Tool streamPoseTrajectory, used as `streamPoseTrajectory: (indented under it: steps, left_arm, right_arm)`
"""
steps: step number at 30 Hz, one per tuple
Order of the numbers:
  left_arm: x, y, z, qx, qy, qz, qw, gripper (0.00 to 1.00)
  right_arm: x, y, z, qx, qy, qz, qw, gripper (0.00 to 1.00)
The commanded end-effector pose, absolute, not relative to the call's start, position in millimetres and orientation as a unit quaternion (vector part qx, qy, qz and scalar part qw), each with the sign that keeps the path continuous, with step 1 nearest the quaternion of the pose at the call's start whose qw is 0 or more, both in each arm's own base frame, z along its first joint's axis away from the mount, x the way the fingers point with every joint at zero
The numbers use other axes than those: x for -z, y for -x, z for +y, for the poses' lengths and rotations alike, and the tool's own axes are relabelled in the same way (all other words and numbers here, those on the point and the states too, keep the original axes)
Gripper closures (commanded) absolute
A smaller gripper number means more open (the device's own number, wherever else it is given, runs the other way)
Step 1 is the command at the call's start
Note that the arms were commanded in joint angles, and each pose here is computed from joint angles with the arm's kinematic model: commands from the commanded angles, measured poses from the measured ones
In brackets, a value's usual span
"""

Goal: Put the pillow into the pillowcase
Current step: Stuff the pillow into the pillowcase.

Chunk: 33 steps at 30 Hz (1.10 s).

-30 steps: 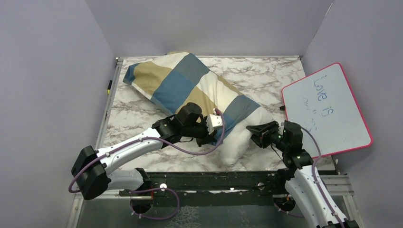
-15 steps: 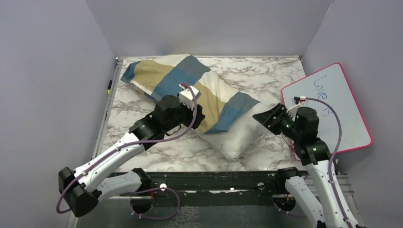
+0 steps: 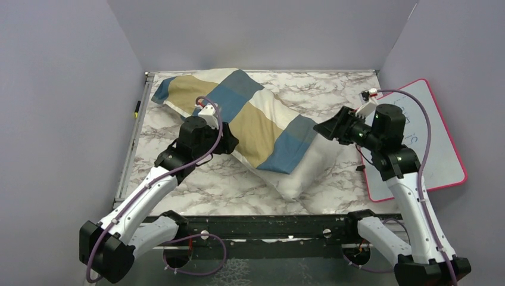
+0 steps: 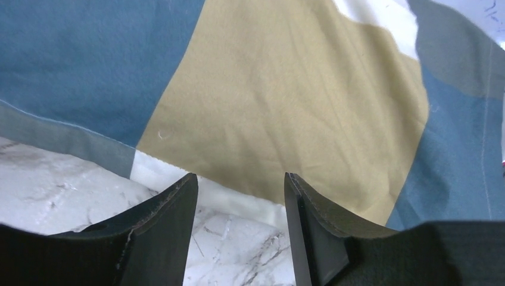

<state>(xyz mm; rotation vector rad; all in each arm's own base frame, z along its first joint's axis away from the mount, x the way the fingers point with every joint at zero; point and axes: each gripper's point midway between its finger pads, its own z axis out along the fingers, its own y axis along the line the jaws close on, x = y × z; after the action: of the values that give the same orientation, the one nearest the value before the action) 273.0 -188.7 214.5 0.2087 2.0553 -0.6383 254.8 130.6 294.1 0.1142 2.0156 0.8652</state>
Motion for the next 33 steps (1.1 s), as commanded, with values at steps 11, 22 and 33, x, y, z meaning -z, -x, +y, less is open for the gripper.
streamPoseTrajectory:
  steps: [11, 22, 33]
  left_arm:
    - [-139.0, -271.5, -234.0, 0.385, -0.049, 0.842, 0.374, 0.48]
    - [-111.9, -312.7, -243.0, 0.367, -0.006, 0.846, 0.385, 0.59]
    - [-134.6, -317.9, -247.4, 0.376, -0.011, 0.838, 0.395, 0.56]
  right_arm:
    - [-233.2, -196.4, 173.4, -0.502, -0.101, 0.794, 0.329, 0.33]
    - [-243.8, -241.1, 211.4, -0.588, -0.060, 0.726, 0.352, 0.32]
    - [-240.5, -217.4, 279.9, -0.578, 0.051, 0.750, 0.319, 0.33]
